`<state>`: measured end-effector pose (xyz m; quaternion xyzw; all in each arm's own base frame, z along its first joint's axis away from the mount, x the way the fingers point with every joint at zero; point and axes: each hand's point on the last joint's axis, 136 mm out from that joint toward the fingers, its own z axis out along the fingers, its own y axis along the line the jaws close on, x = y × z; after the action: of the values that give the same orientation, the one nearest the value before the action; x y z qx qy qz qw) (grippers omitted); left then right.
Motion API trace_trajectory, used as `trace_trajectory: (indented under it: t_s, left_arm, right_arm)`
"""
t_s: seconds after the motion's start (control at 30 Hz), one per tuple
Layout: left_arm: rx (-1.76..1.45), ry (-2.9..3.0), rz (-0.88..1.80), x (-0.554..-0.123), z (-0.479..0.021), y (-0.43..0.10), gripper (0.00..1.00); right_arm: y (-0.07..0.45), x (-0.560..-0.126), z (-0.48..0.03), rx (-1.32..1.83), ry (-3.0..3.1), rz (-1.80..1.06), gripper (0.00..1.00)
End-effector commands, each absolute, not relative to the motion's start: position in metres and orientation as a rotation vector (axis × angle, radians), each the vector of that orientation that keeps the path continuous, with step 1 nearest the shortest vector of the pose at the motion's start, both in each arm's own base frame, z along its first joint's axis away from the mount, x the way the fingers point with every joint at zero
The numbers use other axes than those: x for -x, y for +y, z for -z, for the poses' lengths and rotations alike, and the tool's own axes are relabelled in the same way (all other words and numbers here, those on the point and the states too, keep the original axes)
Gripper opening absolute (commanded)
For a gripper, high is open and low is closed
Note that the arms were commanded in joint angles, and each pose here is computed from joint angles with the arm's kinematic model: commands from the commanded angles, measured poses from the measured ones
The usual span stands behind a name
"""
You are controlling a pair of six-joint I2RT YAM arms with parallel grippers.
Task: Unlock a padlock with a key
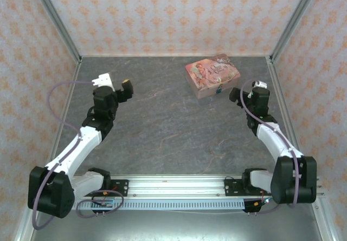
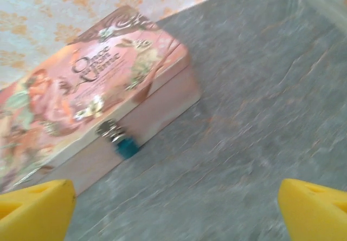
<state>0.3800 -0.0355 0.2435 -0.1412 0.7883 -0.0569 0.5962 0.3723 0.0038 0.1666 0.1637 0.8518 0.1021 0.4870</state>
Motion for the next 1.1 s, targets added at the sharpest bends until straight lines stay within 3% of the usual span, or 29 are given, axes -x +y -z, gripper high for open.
trace_trajectory:
  t_s: [0.0,0.27,0.57,1.07]
  left_arm:
    - [0.354,1.907,0.284,-0.381,-0.235,-0.074,1.0]
    - [0.299,1.901,0.419,-0.392,-0.242,-0.15,1.0]
    - [0.295,1.92,0.521,-0.41,-0.235,-0.184,1.0]
    - [0.296,1.954,0.481,-0.413,-0.229,-0.183,1.0]
  right_arm:
    - [0.037,-0.325,-0.133,-0.501,2.339,-0.416,0.91]
    - [0.091,-0.241,-0.077,-0.532,2.73,-0.574,0.8]
    - [0.121,-0.176,-0.058,-0.366,3.003,-0.526,0.69]
    - [0.137,-0.153,-0.023,-0.142,3.177,-0.262,0.44]
